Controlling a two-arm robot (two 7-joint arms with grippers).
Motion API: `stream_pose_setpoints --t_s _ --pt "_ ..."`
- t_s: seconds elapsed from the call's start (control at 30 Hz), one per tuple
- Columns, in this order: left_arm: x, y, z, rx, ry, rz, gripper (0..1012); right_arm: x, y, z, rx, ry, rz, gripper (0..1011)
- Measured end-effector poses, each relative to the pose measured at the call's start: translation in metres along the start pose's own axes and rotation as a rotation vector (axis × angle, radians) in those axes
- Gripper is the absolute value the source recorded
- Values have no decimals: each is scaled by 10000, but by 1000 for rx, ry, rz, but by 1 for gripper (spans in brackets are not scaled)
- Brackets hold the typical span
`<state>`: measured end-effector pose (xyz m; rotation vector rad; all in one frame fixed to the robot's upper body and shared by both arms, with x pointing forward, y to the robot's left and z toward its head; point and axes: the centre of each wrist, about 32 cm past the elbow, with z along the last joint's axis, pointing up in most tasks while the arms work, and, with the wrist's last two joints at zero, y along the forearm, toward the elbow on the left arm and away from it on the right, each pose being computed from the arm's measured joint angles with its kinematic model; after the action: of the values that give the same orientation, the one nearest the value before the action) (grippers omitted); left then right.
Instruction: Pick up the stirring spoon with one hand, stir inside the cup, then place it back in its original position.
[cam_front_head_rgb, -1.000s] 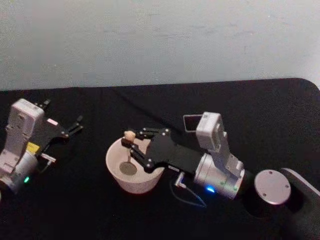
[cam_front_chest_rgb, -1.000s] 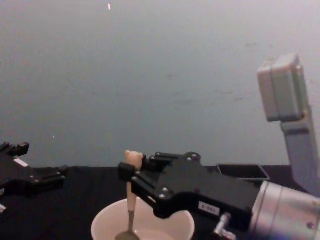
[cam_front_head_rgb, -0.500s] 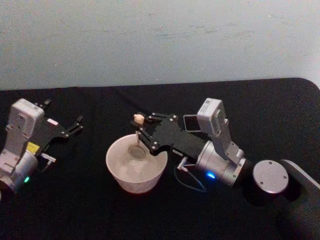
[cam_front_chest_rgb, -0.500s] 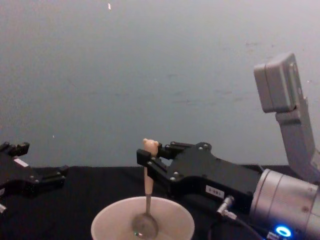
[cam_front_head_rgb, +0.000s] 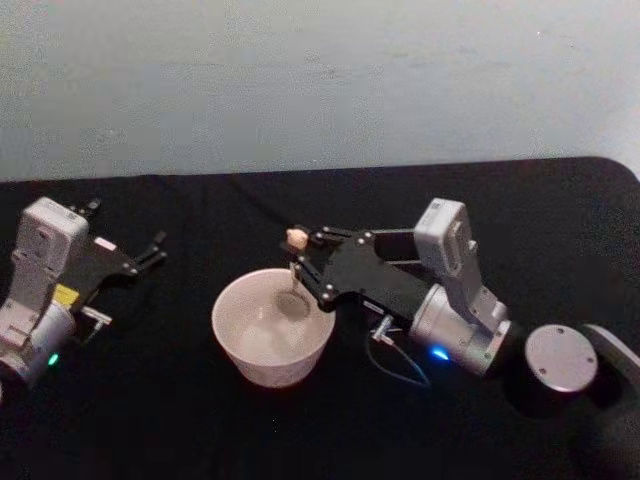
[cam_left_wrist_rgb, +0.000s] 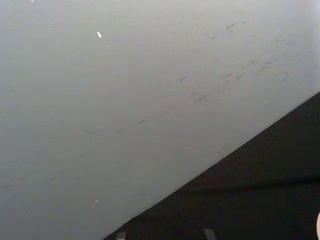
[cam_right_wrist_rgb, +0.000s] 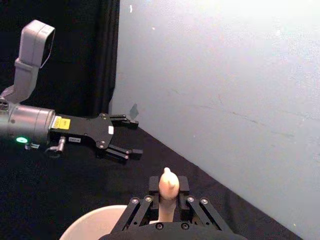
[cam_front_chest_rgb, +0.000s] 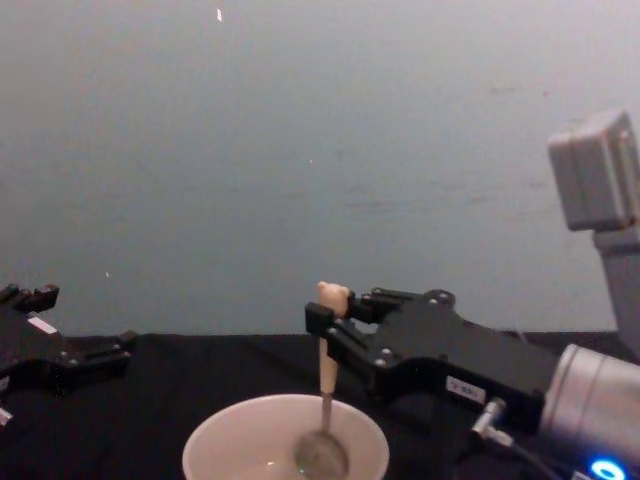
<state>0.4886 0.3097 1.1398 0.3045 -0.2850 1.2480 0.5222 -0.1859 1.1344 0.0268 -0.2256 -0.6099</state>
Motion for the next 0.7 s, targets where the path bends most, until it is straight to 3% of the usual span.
stream_pose_setpoints --t_s 0.4,0.7 --pt "0 0 0 0 0 0 1001 -95 -248 66 6 34 57 213" --pt "0 0 0 0 0 0 1001 -236 -245 93 13 47 131 213"
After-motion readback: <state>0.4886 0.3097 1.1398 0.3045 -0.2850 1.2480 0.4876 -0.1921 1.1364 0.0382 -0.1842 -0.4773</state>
